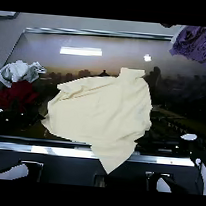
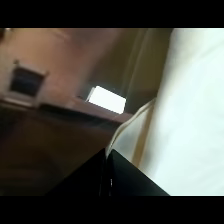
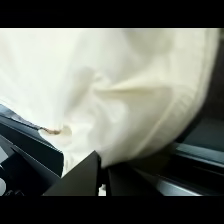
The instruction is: Fold the clothes and pants, and hang the long-sleeved shirts on hangers.
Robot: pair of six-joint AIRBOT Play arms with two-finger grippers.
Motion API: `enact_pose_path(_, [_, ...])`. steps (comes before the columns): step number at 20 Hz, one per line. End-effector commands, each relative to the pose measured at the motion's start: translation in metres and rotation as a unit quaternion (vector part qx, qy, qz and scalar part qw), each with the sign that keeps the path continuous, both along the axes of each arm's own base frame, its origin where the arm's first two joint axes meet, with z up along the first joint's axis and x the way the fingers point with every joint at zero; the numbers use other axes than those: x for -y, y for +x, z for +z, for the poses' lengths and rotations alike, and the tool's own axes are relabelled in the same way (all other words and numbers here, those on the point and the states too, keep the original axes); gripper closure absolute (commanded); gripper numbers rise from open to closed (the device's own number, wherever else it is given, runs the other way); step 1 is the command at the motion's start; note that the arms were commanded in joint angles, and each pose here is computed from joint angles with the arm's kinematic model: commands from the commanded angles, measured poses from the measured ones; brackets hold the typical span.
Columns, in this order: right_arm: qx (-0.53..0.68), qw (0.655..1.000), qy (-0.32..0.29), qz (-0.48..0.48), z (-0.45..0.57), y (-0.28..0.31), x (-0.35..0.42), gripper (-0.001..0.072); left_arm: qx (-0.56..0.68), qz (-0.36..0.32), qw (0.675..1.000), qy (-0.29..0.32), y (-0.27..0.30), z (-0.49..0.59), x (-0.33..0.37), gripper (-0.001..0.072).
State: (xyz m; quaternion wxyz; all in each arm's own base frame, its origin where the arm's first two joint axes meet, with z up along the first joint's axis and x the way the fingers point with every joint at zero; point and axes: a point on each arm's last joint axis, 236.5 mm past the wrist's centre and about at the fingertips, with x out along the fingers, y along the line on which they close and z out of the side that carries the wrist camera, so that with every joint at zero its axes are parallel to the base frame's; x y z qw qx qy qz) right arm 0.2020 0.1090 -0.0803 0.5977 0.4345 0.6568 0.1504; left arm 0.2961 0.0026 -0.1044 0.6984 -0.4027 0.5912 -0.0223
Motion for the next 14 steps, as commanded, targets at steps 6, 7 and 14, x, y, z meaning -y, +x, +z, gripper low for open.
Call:
enact_pose_path(6, [0.290,0.953,-0.072,0.042,0.142,0.149,0.010,0.0687,0.231,-0.017,0.973,0.022,0.102,0.175,0.000,0.0693])
enact_pose_path(7, [0.338,0.933,-0.114,0.046,0.174,0.174,0.010,0.0687,0.273,-0.025,0.961,0.036,0.117,0.215,0.004,0.0693])
enact_pose_path(14, [0.674,0.666,-0.306,-0.092,0.546,0.201,0.051,0.0686,0.589,-0.008,0.794,0.154,0.093,0.560,0.023,0.0693])
